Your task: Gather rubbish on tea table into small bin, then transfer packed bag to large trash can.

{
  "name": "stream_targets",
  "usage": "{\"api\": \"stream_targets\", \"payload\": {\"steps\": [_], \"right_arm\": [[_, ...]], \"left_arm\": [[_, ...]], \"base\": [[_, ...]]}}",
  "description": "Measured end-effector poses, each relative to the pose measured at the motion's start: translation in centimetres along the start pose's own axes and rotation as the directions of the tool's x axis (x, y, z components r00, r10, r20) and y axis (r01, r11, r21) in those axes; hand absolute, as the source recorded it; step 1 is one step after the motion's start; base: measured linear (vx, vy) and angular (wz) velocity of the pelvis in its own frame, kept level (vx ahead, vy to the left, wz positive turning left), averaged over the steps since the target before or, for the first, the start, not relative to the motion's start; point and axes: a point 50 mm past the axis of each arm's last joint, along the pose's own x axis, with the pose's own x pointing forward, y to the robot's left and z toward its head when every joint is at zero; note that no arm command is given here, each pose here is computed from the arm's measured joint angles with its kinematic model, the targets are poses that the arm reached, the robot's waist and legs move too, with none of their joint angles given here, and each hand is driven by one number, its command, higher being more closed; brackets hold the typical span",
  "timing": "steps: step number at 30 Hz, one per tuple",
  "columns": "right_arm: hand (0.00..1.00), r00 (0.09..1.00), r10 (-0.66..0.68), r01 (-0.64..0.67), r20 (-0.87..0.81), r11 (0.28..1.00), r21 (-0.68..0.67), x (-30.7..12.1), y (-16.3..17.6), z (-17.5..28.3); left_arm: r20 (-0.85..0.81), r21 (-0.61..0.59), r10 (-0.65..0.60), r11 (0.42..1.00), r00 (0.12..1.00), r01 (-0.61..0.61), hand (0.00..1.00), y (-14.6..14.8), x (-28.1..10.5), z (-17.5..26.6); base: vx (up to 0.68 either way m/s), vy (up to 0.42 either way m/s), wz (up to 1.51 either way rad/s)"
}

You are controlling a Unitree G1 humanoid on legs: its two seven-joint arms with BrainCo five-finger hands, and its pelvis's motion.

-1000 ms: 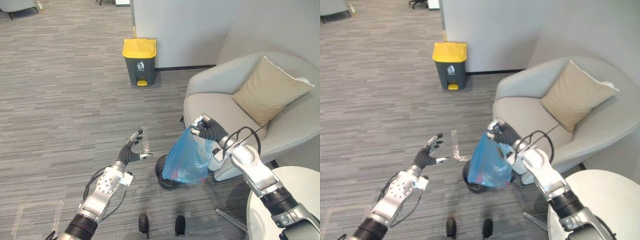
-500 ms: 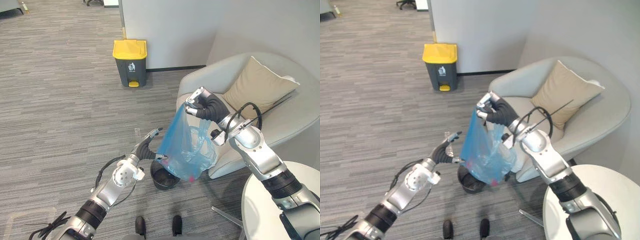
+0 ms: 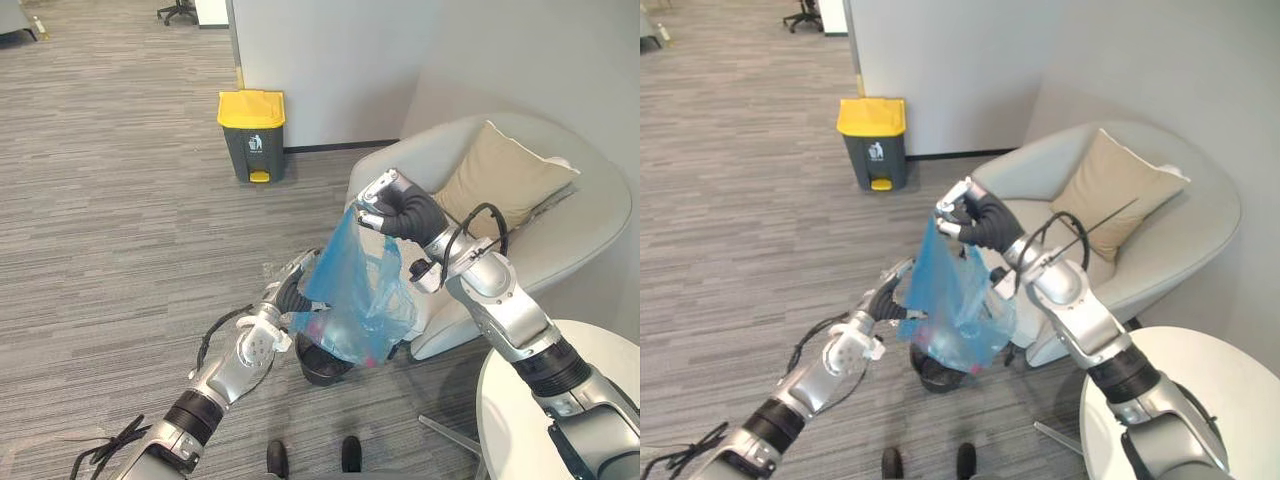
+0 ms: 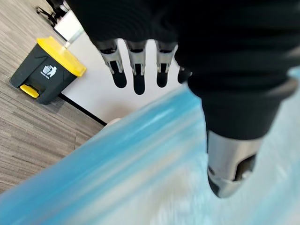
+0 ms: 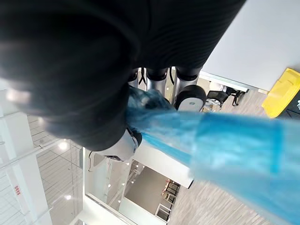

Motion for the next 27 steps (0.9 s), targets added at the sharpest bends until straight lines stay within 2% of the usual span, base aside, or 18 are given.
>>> {"api": "stream_targets", "payload": {"steps": [10,13,22,27], "right_arm": [[1.00,1.000,0.012,-0.012,-0.008,1.000,0.003,0.1,0.3,-0.4],[1.00,1.000,0.014,-0.014,-0.004,1.000,0.010,0.1,0.4,-0.4],[1.00,0.991,0.068,-0.081,0.118,0.990,0.113,0.9,2.1,1.7],[1.00,0.977,0.083,-0.117,0.194,0.979,0.168,2.1,2.9,2.8]], "left_arm": [[-0.068,-0.129,0.014,0.991,0.998,-0.023,0.00,-0.8,-1.7,-0.9],[-0.063,-0.157,-0.033,0.987,0.997,0.023,0.00,-1.2,-1.8,-0.9],[-0.009,-0.146,-0.150,0.978,0.989,0.148,0.00,-3.0,-1.8,0.1],[-0.003,-0.113,-0.161,0.981,0.987,0.159,0.00,-3.3,-0.9,0.2]], "base": [[0.00,0.014,0.04],[0.00,0.008,0.01],[0.01,0.006,-0.02],[0.01,0.014,-0.07]]}}
